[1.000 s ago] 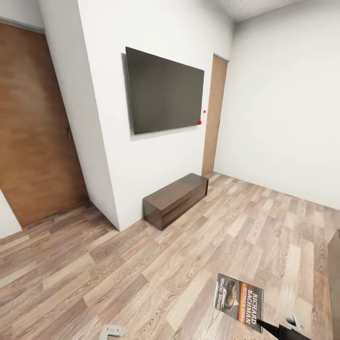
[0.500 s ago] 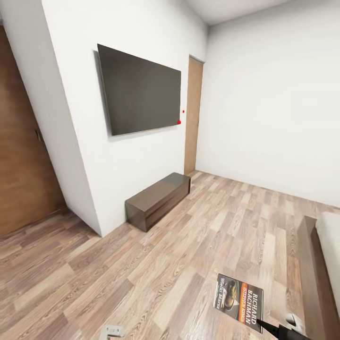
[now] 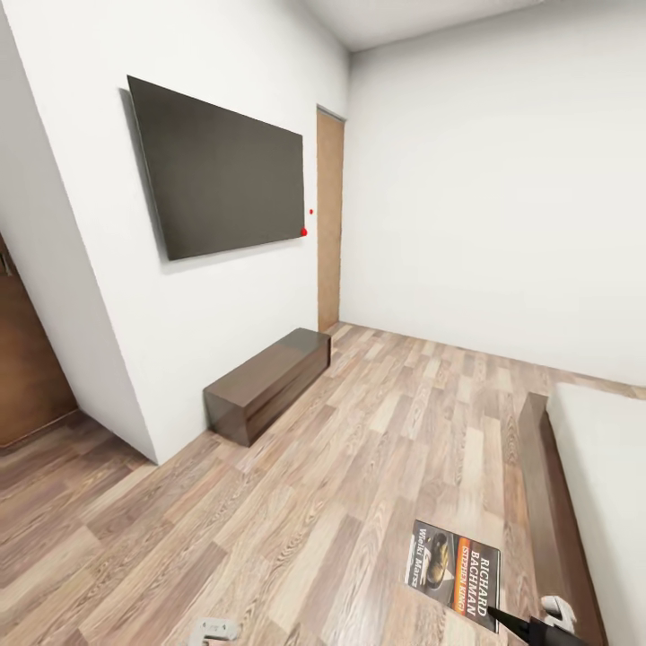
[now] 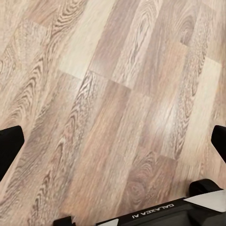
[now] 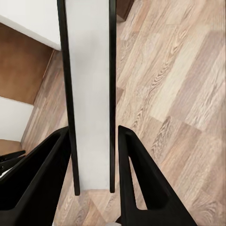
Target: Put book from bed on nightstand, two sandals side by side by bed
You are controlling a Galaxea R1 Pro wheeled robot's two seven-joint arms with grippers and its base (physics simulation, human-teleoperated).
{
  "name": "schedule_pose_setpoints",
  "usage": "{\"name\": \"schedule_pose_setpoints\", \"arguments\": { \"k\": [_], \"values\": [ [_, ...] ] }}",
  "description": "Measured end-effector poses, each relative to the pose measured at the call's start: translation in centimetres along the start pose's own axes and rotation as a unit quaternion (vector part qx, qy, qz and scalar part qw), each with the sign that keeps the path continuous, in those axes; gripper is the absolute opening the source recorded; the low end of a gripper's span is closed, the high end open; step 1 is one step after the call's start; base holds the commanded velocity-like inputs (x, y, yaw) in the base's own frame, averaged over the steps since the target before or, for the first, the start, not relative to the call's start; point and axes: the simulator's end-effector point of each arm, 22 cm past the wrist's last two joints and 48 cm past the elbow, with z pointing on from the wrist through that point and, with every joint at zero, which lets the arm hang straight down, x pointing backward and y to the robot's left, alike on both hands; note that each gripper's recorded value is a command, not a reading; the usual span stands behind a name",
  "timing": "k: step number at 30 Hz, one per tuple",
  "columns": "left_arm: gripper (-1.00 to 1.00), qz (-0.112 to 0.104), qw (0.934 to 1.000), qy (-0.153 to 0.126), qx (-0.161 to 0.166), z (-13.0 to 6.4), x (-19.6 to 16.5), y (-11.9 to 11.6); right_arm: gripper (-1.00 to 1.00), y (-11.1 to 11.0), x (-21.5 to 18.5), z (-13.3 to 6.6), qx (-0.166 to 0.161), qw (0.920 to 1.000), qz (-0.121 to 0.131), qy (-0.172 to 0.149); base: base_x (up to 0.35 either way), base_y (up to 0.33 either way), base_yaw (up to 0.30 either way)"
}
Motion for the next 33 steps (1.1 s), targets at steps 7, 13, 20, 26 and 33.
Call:
{"name": "schedule_pose_setpoints", "arguments": {
  "k": [7,13,20,26,33],
  "values": [
    [1.0,0.0,1.0,0.0,0.0,0.0,0.0,0.0,-1.0,0.0,0.0,0.0,0.0,1.0,0.0,0.0,0.0,0.0,-0.248],
    [1.0,0.0,1.0,0.0,0.0,0.0,0.0,0.0,-1.0,0.01,-0.13,0.01,0.0,1.0,0.001,-0.003,0.0,0.0,-0.174],
    [1.0,0.0,1.0,0.0,0.0,0.0,0.0,0.0,-1.0,0.02,-0.15,0.01,0.0,1.0,0.001,-0.003,0.0,0.0,-0.087],
    [1.0,0.0,1.0,0.0,0.0,0.0,0.0,0.0,-1.0,0.01,-0.13,0.01,0.0,1.0,0.001,-0.003,0.0,0.0,-0.193],
    [1.0,0.0,1.0,0.0,0.0,0.0,0.0,0.0,-1.0,0.02,-0.15,0.01,0.0,1.0,0.001,-0.003,0.0,0.0,-0.173]
  ]
}}
